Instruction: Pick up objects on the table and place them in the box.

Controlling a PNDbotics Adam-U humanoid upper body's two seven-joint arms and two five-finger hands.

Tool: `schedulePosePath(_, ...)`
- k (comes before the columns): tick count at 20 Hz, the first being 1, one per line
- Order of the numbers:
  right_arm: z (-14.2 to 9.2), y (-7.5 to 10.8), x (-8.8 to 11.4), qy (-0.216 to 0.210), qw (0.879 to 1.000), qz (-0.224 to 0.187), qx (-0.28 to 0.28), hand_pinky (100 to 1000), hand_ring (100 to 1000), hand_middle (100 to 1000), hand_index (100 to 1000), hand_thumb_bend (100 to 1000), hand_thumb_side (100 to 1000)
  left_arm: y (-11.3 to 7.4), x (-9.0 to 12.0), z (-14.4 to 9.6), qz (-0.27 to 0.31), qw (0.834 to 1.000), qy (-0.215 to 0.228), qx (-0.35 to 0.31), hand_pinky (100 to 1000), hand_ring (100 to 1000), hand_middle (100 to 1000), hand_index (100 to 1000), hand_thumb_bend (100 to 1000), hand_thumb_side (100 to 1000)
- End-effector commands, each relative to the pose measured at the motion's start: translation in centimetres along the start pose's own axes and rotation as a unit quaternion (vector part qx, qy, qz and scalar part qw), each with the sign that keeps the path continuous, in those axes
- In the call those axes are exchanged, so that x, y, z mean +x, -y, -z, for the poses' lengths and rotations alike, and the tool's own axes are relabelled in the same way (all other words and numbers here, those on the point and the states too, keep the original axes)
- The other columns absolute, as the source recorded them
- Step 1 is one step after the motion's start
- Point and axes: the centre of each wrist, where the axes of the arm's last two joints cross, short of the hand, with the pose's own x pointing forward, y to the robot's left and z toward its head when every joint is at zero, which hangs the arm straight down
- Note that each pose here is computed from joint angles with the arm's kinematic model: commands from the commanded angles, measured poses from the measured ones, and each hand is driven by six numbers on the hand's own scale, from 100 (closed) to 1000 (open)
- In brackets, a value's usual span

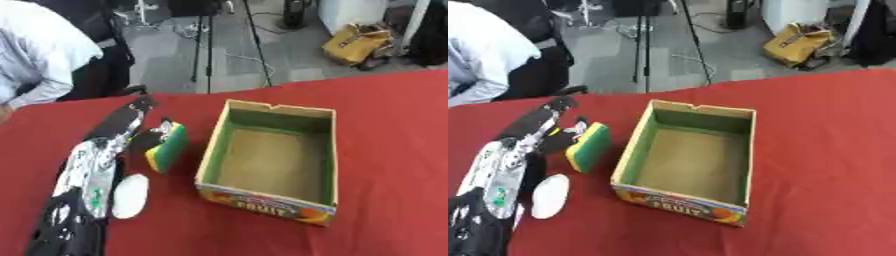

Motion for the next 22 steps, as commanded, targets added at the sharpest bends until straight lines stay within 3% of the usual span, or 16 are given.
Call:
schedulePosePath(1, 0.3, -0.1, 0.3, 0.008, 1.0, 0.004, 0.006, 867, 743, 526, 579, 100, 1000, -1.7, -0.7, 0.0, 0.007, 1.0, -0.001, 0.006, 1000, 1000, 1000, 1000, 100, 1000)
schedulePosePath(22, 0.1, -0.3, 0.2, 0.01, 1.0, 0.015, 0.016, 868, 740, 520, 575, 100, 1000, -0.9, -2.5, 0.5, 0.036, 0.998, 0.021, -0.043, 1000, 1000, 1000, 1000, 100, 1000)
